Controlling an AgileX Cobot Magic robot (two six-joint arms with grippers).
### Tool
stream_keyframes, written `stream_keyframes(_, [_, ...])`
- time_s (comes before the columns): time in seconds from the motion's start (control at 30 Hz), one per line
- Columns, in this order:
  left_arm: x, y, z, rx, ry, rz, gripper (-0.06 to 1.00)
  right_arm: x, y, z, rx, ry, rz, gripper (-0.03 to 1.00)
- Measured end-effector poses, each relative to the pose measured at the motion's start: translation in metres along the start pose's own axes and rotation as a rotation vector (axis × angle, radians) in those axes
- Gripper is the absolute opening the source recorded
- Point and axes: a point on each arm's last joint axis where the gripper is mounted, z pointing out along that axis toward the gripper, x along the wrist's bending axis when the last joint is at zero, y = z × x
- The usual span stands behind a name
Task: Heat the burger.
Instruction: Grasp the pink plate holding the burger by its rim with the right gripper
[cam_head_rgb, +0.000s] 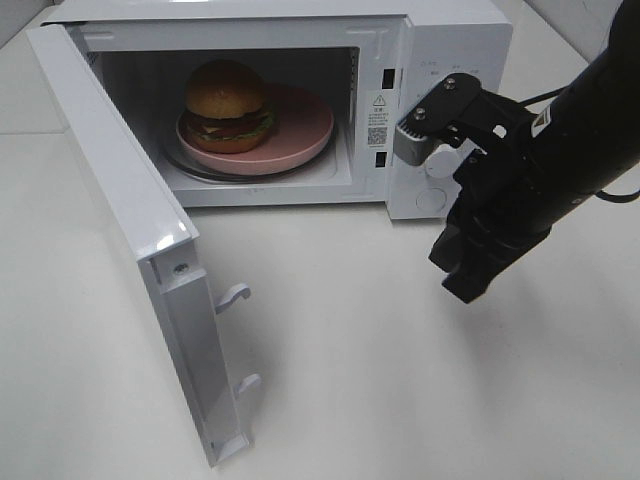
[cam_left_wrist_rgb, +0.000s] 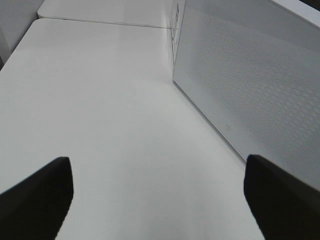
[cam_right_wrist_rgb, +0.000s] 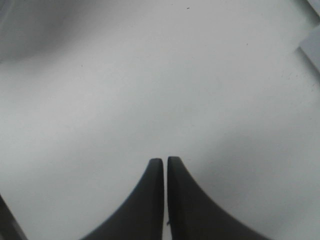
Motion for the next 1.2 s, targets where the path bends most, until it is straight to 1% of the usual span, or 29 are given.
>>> stream_keyframes(0.03, [0.000, 0.000, 0.000, 0.000, 0.000, 0.000, 0.84, -0.001, -0.001, 0.000, 0.011, -0.010, -0.110, 0.03])
stream_keyframes(0.07, [0.000, 0.000, 0.000, 0.000, 0.000, 0.000, 0.84, -0.001, -0.001, 0.000, 0.011, -0.010, -0.110, 0.03])
stream_keyframes(0.1, [0.000, 0.000, 0.000, 0.000, 0.000, 0.000, 0.84, -0.001, -0.001, 0.000, 0.017, -0.012, -0.165, 0.03])
stream_keyframes(0.13, [0.000, 0.000, 0.000, 0.000, 0.000, 0.000, 0.84, -0.002, -0.002, 0.000, 0.023, -0.017, -0.269, 0.04])
stream_keyframes(0.17, [0.000, 0.000, 0.000, 0.000, 0.000, 0.000, 0.84, -0.002, -0.002, 0.000, 0.023, -0.017, -0.269, 0.04])
stream_keyframes(0.2, [0.000, 0.000, 0.000, 0.000, 0.000, 0.000, 0.84, -0.002, -0.002, 0.000, 0.024, -0.017, -0.308, 0.05])
stream_keyframes(0.23, [0.000, 0.000, 0.000, 0.000, 0.000, 0.000, 0.84, -0.002, -0.002, 0.000, 0.028, -0.018, -0.405, 0.06])
stream_keyframes(0.27, [0.000, 0.000, 0.000, 0.000, 0.000, 0.000, 0.84, -0.002, -0.002, 0.000, 0.028, -0.018, -0.405, 0.06])
stream_keyframes(0.33, [0.000, 0.000, 0.000, 0.000, 0.000, 0.000, 0.84, -0.002, -0.003, 0.000, 0.035, -0.019, -0.502, 0.09])
stream_keyframes(0.37, [0.000, 0.000, 0.000, 0.000, 0.000, 0.000, 0.84, -0.002, -0.003, 0.000, 0.035, -0.019, -0.502, 0.09])
stream_keyframes(0.4, [0.000, 0.000, 0.000, 0.000, 0.000, 0.000, 0.84, -0.003, -0.003, 0.000, 0.037, -0.020, -0.517, 0.12])
stream_keyframes(0.43, [0.000, 0.000, 0.000, 0.000, 0.000, 0.000, 0.84, -0.003, -0.003, 0.000, 0.038, -0.021, -0.519, 0.20])
stream_keyframes(0.47, [0.000, 0.000, 0.000, 0.000, 0.000, 0.000, 0.84, -0.003, -0.003, 0.000, 0.038, -0.021, -0.519, 0.20])
stream_keyframes(0.5, [0.000, 0.000, 0.000, 0.000, 0.000, 0.000, 0.84, -0.003, -0.003, 0.000, 0.035, -0.025, -0.507, 0.25])
stream_keyframes(0.53, [0.000, 0.000, 0.000, 0.000, 0.000, 0.000, 0.84, -0.003, -0.003, 0.000, 0.035, -0.025, -0.507, 0.25])
stream_keyframes(0.6, [0.000, 0.000, 0.000, 0.000, 0.000, 0.000, 0.84, -0.004, -0.001, 0.000, 0.021, -0.042, -0.473, 0.55])
stream_keyframes(0.63, [0.000, 0.000, 0.000, 0.000, 0.000, 0.000, 0.84, -0.004, -0.001, 0.000, 0.021, -0.042, -0.473, 0.55])
stream_keyframes(0.67, [0.000, 0.000, 0.000, 0.000, 0.000, 0.000, 0.84, -0.004, -0.001, 0.000, 0.017, -0.047, -0.463, 0.63])
stream_keyframes(0.7, [0.000, 0.000, 0.000, 0.000, 0.000, 0.000, 0.84, -0.005, -0.001, 0.000, 0.018, -0.050, -0.460, 0.78])
stream_keyframes(0.73, [0.000, 0.000, 0.000, 0.000, 0.000, 0.000, 0.84, -0.005, -0.001, 0.000, 0.018, -0.050, -0.460, 0.78])
stream_keyframes(0.77, [0.000, 0.000, 0.000, 0.000, 0.000, 0.000, 0.84, -0.005, -0.001, 0.000, 0.019, -0.051, -0.462, 0.83])
stream_keyframes(0.8, [0.000, 0.000, 0.000, 0.000, 0.000, 0.000, 0.84, -0.006, -0.001, 0.000, 0.027, -0.061, -0.481, 0.92])
stream_keyframes(0.93, [0.000, 0.000, 0.000, 0.000, 0.000, 0.000, 0.84, -0.008, -0.001, 0.000, 0.039, -0.092, -0.531, 0.96])
stream_keyframes(0.97, [0.000, 0.000, 0.000, 0.000, 0.000, 0.000, 0.84, -0.007, 0.000, 0.000, 0.055, -0.114, -0.588, 0.97])
stream_keyframes(1.03, [0.000, 0.000, 0.000, 0.000, 0.000, 0.000, 0.84, -0.005, 0.003, 0.000, 0.056, -0.124, -0.619, 0.97])
stream_keyframes(1.07, [0.000, 0.000, 0.000, 0.000, 0.000, 0.000, 0.84, 0.000, 0.009, 0.001, 0.052, -0.157, -0.690, 0.97])
stream_keyframes(1.1, [0.000, 0.000, 0.000, 0.000, 0.000, 0.000, 0.84, 0.000, 0.009, 0.001, 0.052, -0.157, -0.690, 0.97])
stream_keyframes(1.13, [0.000, 0.000, 0.000, 0.000, 0.000, 0.000, 0.84, 0.004, 0.014, 0.001, 0.042, -0.192, -0.747, 0.97])
stream_keyframes(1.2, [0.000, 0.000, 0.000, 0.000, 0.000, 0.000, 0.84, 0.006, 0.017, 0.001, 0.034, -0.209, -0.772, 0.97])
